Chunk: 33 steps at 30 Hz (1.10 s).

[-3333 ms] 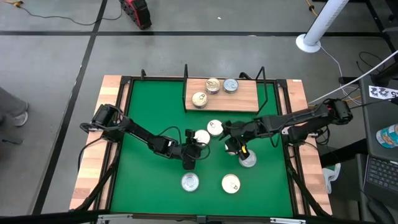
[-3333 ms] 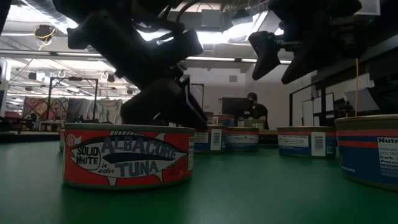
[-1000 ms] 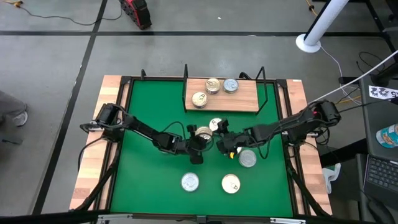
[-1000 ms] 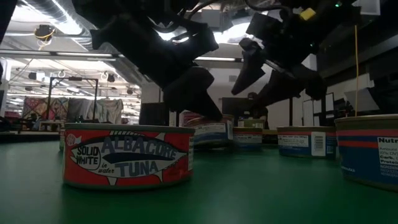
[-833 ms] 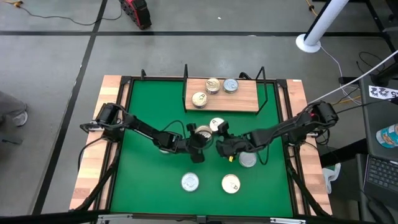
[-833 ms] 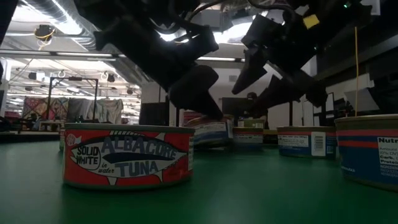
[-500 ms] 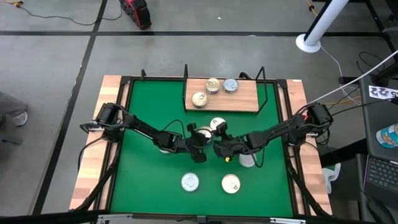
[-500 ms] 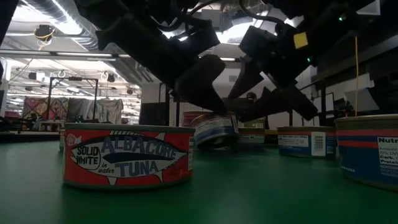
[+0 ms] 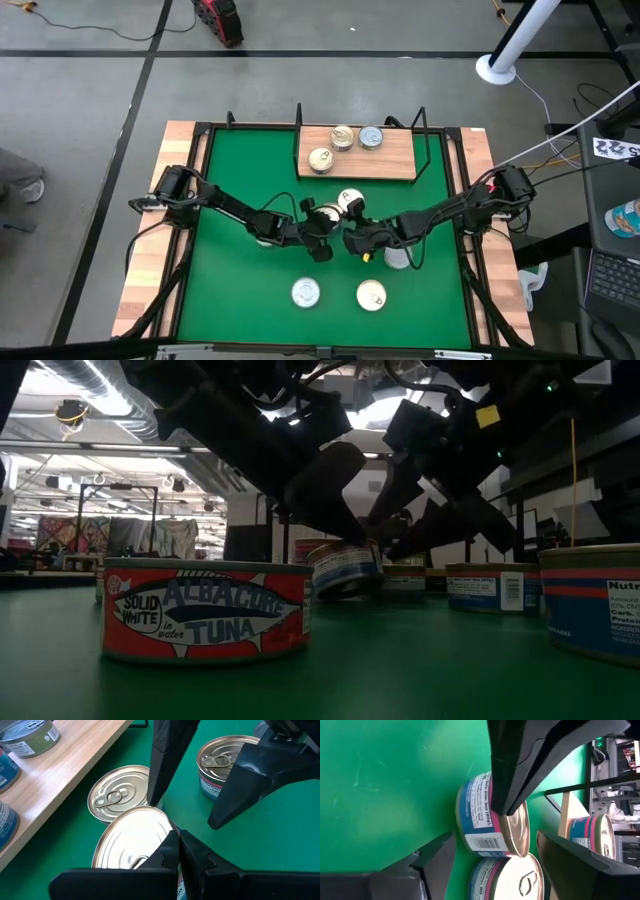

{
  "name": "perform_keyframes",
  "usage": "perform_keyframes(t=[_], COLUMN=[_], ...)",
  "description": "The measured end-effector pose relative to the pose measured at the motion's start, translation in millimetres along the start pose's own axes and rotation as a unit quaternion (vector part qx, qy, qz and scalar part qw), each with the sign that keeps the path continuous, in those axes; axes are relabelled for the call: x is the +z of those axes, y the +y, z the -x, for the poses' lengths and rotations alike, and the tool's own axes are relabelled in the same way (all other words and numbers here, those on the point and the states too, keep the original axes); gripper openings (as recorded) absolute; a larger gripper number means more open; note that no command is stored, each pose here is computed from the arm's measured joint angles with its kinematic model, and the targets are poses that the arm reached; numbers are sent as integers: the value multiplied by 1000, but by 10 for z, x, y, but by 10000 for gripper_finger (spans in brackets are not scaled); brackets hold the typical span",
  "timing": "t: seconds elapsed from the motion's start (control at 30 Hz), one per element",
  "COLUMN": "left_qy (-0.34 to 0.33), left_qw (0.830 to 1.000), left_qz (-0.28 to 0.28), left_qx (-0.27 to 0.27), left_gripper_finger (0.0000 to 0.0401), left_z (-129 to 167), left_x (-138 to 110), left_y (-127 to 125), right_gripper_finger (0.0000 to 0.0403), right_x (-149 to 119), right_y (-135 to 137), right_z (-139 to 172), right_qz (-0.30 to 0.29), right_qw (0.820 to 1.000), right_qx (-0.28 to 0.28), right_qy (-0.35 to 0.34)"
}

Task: Stack canned seafood by type on shelf
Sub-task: Stack the blue tuna can on top of the blue can on the shelf

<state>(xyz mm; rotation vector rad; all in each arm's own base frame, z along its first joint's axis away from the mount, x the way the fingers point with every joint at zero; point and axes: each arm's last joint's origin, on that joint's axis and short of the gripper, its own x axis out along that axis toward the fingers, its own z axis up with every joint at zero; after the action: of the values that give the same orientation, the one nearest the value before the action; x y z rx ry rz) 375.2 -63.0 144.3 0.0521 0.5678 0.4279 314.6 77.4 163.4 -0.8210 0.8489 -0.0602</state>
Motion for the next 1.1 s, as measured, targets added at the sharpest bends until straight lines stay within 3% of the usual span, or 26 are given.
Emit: perform_keyframes(t=[0.47,0.73,1.1], left_qy=[0,0,0], left_qw=[1000,1000,999], left_qz=[15,21,42], left_qx=[-2,-2,1], left_gripper_finger=[1,1,1], left_z=[1,0,-15], left_x=[2,5,11], left_y=[-1,3,28], right_gripper_finger=[277,277,277], right_x=[-29,-42,-26], right_y=[84,120,117], right_z=[-116,-191,-192], right_qz=[-2,-1,-4], right_qw=[1000,998,999], right_qx=[-14,-48,-43], right_qy=[25,42,32])
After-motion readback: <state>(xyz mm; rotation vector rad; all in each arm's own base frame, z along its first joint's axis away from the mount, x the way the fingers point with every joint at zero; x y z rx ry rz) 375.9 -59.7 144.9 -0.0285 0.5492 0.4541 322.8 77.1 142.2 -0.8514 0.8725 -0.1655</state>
